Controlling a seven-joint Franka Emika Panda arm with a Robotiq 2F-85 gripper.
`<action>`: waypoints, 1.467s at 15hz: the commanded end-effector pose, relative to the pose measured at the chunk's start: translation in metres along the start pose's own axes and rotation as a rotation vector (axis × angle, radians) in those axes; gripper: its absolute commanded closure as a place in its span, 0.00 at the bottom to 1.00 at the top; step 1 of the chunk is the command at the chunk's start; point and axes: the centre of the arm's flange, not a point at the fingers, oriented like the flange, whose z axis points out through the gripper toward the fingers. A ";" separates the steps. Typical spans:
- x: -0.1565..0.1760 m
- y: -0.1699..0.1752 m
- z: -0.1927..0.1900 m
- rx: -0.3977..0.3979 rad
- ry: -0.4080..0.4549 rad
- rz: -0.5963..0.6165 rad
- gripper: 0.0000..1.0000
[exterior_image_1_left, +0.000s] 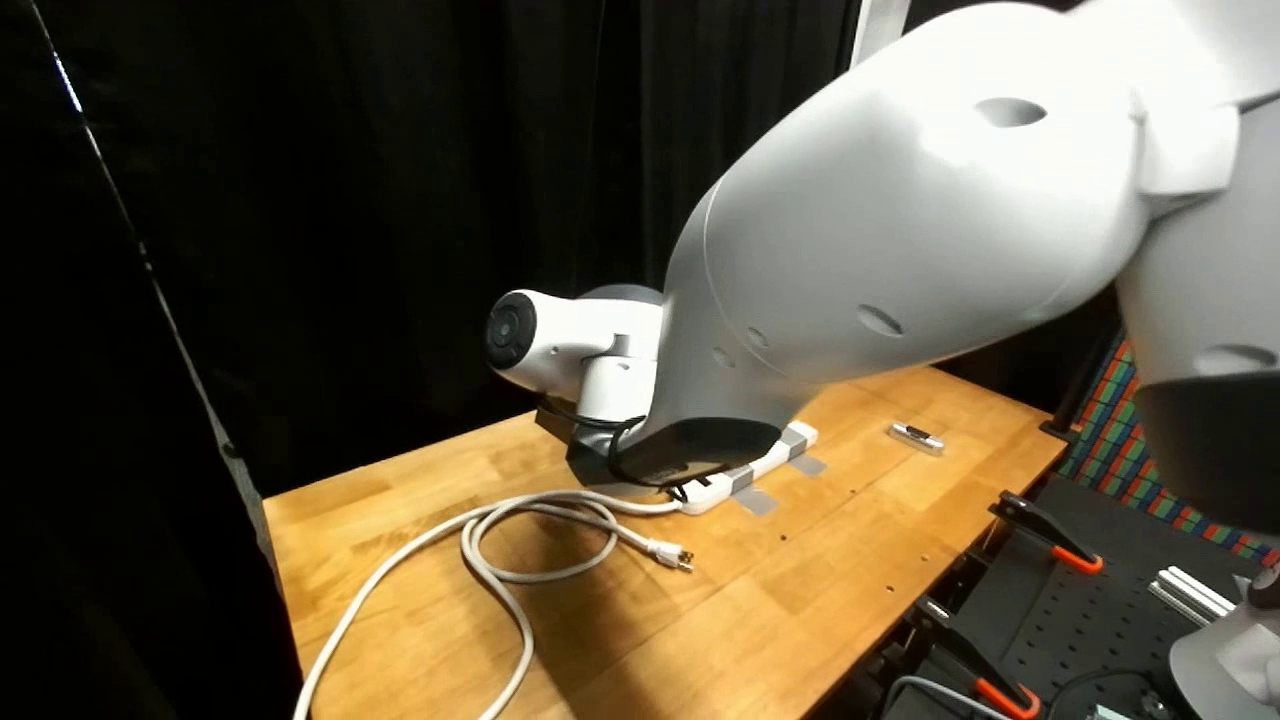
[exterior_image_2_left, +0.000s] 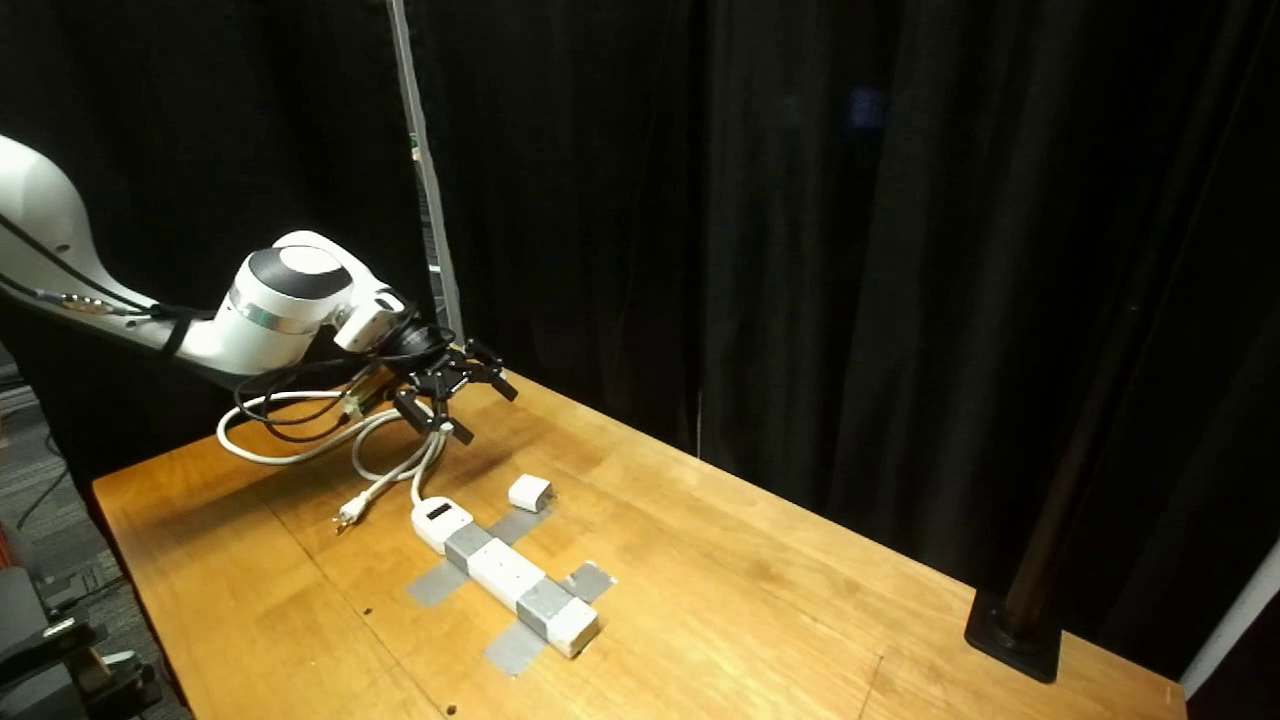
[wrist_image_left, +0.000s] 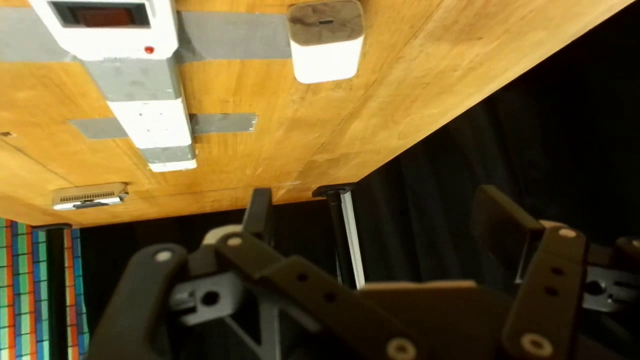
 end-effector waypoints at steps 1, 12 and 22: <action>-0.010 -0.018 0.019 -0.032 0.059 0.023 0.00; 0.030 -0.039 0.036 -0.089 -0.040 -0.069 0.00; 0.062 -0.069 0.084 -0.102 -0.112 -0.259 0.00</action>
